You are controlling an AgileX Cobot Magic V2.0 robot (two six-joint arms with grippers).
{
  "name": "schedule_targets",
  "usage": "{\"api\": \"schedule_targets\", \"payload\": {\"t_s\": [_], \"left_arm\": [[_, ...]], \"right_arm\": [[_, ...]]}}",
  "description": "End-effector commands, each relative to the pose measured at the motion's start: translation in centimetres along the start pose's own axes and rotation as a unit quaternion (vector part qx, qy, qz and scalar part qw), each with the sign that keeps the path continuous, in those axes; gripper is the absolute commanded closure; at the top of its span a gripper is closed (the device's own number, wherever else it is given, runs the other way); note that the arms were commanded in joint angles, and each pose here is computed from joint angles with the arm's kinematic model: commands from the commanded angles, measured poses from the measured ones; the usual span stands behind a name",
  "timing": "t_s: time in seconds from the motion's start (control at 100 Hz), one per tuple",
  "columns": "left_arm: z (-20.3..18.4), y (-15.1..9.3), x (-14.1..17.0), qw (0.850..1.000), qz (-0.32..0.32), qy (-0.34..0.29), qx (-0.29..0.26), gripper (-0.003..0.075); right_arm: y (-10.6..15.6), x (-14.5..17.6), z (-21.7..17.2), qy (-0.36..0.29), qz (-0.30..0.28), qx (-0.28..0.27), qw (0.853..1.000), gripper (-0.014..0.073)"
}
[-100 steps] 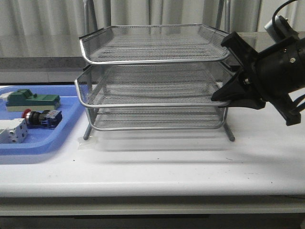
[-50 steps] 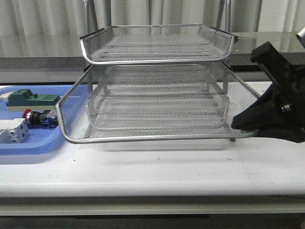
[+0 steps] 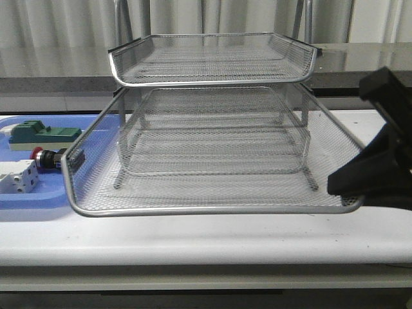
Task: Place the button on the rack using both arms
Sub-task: 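Release the middle tray and withdraw the right gripper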
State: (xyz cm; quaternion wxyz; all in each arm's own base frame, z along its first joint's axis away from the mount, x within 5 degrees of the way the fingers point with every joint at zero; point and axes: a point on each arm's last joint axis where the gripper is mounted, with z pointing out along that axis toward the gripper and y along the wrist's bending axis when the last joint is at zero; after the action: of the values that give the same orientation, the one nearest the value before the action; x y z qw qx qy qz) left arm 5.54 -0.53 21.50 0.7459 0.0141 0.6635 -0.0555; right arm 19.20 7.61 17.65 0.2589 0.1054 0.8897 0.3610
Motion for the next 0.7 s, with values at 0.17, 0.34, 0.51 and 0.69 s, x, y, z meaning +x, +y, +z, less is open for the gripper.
{"api": "schedule_targets", "payload": {"t_s": [0.17, 0.34, 0.51, 0.69], "left_arm": [[-0.2, 0.0, 0.3, 0.999, -0.007, -0.036, 0.002, 0.0741], [-0.2, 0.0, 0.3, 0.999, -0.007, -0.036, 0.002, 0.0741], [-0.2, 0.0, 0.3, 0.999, -0.007, -0.036, 0.002, 0.0741], [-0.2, 0.0, 0.3, 0.999, -0.007, -0.036, 0.002, 0.0741]], "right_arm": [[0.8, -0.2, -0.7, -0.014, -0.057, -0.019, 0.998, 0.0155], [1.8, -0.3, -2.1, -0.039, -0.098, -0.034, 0.994, 0.0159], [2.6, -0.1, -3.9, -0.062, -0.141, -0.027, 0.988, 0.0159], [3.4, -0.4, -5.6, -0.068, -0.181, 0.001, 0.981, 0.016]]}}
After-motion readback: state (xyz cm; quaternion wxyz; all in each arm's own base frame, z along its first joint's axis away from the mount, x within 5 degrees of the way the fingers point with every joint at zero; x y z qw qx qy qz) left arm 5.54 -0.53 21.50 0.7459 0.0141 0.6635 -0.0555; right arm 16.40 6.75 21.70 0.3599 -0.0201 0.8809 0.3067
